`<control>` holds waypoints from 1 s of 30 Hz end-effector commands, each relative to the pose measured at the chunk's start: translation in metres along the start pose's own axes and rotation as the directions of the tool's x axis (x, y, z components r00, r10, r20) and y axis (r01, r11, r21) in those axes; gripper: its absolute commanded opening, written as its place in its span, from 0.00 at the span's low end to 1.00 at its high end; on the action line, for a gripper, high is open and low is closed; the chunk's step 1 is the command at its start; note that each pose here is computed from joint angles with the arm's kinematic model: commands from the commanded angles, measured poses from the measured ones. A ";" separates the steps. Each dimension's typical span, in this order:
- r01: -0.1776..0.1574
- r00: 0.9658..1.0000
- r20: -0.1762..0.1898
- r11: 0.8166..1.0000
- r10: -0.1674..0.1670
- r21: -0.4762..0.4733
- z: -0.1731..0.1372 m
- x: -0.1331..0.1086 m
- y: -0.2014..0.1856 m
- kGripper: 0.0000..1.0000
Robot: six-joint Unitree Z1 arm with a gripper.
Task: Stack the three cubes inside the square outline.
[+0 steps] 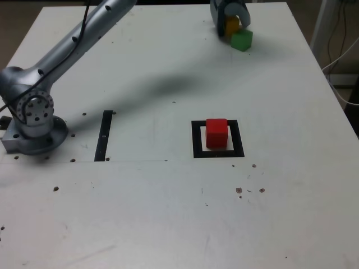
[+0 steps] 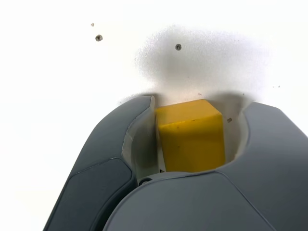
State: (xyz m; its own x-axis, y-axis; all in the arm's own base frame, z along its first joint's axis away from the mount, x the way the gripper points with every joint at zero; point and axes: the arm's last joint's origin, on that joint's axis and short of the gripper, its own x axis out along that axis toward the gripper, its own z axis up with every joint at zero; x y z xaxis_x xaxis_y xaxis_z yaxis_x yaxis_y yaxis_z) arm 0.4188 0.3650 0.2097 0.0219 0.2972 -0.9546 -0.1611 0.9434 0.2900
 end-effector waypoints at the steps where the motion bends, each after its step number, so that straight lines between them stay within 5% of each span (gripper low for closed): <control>1: -0.007 1.000 0.027 1.000 0.008 -0.006 0.003 -0.003 0.001 0.30; 10: 0.013 1.000 0.028 1.000 -0.013 0.001 0.004 -0.002 -0.002 0.29; 15: -0.005 0.999 0.044 1.000 0.005 0.001 0.004 -0.014 -0.002 0.29; 22: -0.051 0.995 0.081 0.999 0.051 0.002 -0.003 -0.054 0.003 0.29; 30: -0.042 0.996 0.086 0.996 0.035 0.079 -0.017 -0.113 -0.013 0.29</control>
State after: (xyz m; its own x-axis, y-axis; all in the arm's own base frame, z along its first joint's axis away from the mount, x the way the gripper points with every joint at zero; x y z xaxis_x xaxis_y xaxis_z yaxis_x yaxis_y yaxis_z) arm 0.4046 0.3227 0.2962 0.0737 0.3259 -0.9425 -0.0826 0.9439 0.3199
